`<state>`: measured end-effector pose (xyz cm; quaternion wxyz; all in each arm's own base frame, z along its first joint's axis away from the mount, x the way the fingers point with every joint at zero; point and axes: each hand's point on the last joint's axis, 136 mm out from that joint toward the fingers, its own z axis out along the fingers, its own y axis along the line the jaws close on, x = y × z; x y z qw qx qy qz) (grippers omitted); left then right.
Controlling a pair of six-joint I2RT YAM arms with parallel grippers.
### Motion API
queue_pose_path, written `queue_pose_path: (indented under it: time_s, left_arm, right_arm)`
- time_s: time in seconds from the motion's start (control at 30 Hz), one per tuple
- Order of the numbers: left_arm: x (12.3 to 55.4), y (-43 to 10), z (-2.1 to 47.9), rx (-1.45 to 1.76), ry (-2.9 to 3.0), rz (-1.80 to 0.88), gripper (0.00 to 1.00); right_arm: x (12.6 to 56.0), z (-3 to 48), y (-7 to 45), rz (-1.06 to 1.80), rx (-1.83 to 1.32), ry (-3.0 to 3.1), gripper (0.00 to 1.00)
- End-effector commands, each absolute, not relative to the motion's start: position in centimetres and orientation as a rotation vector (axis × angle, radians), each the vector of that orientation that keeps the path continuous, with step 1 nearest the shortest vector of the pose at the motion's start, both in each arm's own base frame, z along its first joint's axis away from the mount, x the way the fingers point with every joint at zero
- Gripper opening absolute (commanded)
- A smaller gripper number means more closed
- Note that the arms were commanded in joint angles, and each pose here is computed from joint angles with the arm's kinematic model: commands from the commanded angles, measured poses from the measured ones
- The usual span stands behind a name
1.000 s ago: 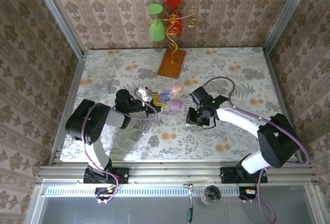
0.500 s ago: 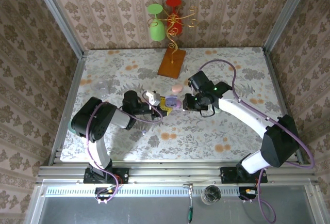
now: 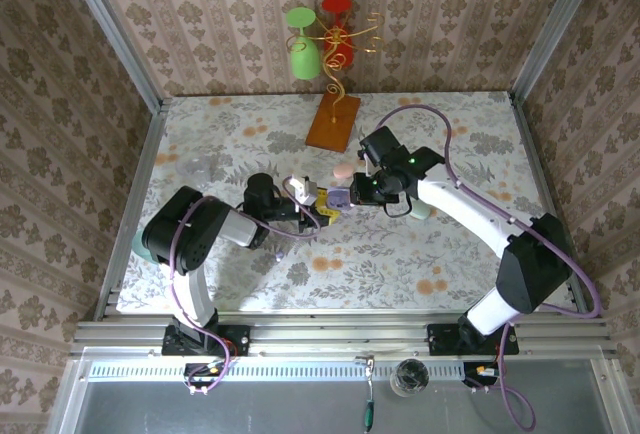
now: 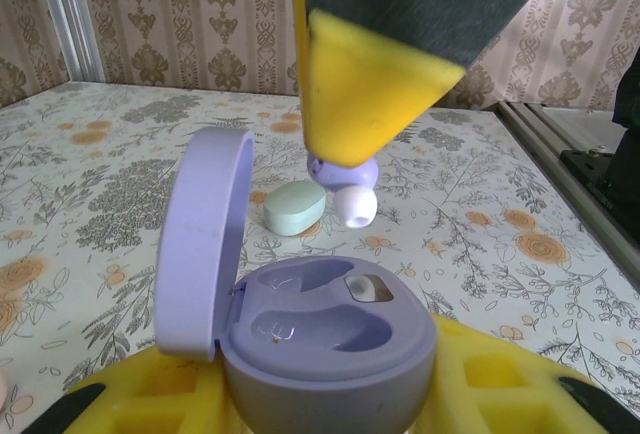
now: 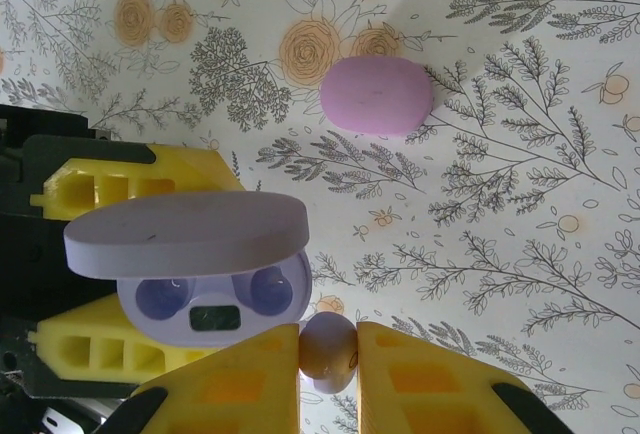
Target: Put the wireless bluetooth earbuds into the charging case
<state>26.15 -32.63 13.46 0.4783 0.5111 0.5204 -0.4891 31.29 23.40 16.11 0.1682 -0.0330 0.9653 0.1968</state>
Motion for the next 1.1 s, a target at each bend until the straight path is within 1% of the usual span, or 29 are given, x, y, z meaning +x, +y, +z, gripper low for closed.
queue_pose_path:
  time_s: [0.0,0.73,1.07]
  left_arm:
    - [25.8,-33.0,13.8,1.287,1.220,-1.207,0.21]
    - [25.7,-33.2,13.2,1.294,1.237,-1.224,0.22]
    - [25.8,-33.1,13.7,1.290,1.228,-1.219,0.22]
  right_arm:
    - [31.7,16.7,23.6,0.559,-0.125,2.740,0.20]
    - [32.1,15.7,25.2,0.660,-0.127,2.741,0.20]
    - [32.1,14.6,24.7,0.590,-0.172,2.772,0.20]
